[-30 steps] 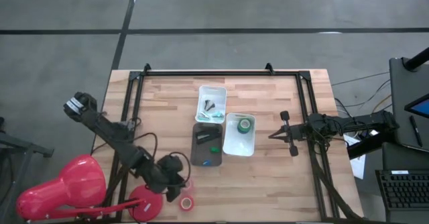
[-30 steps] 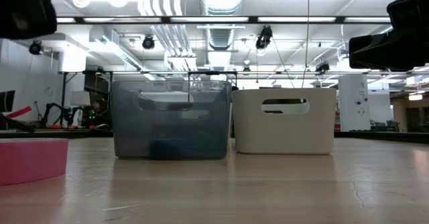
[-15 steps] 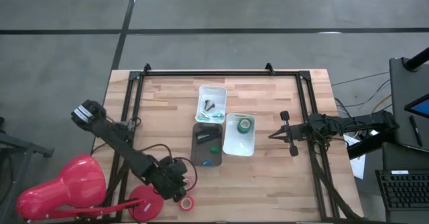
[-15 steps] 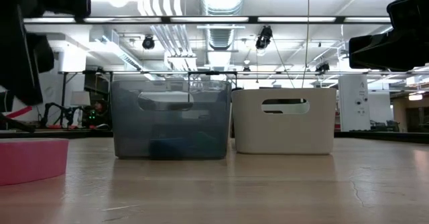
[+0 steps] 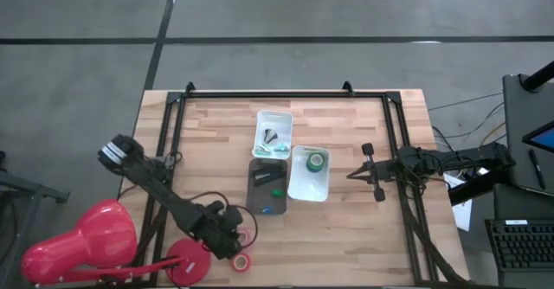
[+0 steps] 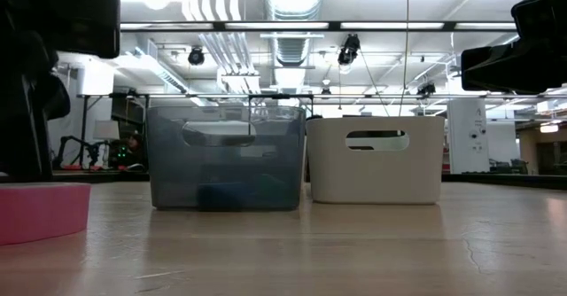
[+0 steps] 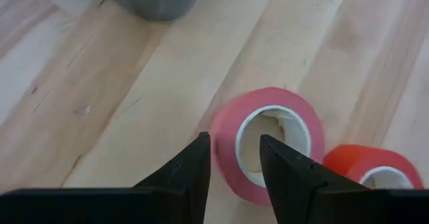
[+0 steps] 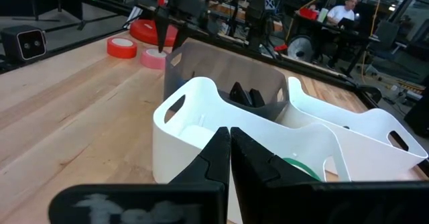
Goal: Pick and place Stapler, Stapler remover, tape
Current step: Put the pink tape into the bottom white bin, then put the orange tape into the bottom white bin
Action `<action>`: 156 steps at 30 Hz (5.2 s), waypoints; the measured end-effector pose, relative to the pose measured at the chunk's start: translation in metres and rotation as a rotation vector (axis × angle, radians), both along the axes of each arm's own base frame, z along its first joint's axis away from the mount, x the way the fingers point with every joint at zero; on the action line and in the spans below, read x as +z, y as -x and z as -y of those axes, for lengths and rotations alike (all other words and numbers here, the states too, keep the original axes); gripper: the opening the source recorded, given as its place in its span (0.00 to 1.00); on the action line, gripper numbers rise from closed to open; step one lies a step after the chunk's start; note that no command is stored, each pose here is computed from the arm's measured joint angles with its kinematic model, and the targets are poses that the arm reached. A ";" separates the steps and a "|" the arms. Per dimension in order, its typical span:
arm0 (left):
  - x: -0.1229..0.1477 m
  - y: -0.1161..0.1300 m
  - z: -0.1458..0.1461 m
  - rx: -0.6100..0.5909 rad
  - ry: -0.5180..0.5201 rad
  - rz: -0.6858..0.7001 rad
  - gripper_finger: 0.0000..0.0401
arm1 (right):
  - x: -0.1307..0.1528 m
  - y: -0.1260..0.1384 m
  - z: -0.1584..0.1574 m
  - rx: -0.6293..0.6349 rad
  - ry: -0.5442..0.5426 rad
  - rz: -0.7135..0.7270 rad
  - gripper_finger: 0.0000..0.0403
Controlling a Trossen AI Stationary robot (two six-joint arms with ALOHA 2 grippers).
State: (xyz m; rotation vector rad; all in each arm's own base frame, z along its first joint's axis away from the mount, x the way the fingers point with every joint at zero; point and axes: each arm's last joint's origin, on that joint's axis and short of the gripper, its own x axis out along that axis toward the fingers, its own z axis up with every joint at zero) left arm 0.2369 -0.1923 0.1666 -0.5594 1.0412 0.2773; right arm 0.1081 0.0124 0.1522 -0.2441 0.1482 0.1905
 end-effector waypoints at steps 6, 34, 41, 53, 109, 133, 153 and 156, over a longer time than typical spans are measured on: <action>-0.011 -0.001 0.000 -0.011 -0.037 -0.035 0.32 | 0.000 0.000 0.000 0.000 0.001 0.000 0.02; 0.053 -0.011 -0.003 -0.096 -0.140 0.218 0.13 | 0.000 0.000 0.000 0.000 0.001 0.000 0.02; 0.093 -0.033 -0.017 0.036 -0.605 0.538 0.12 | 0.000 0.000 0.000 0.000 0.000 0.000 0.02; 0.085 -0.104 -0.095 0.151 -0.511 0.592 0.11 | 0.000 0.000 0.000 0.000 0.002 0.000 0.02; 0.037 -0.200 -0.162 -0.164 -0.299 0.185 0.37 | 0.000 0.000 0.000 0.000 0.000 0.000 0.02; 0.105 -0.075 0.018 -0.405 -0.090 0.148 0.34 | 0.000 0.000 0.000 0.001 0.000 0.000 0.02; 0.020 -0.005 0.061 -0.192 -0.010 0.072 0.34 | 0.000 0.000 0.000 0.000 0.001 0.000 0.02; 0.009 -0.003 0.059 -0.189 0.006 0.094 0.34 | 0.000 0.000 0.000 0.000 0.000 0.000 0.02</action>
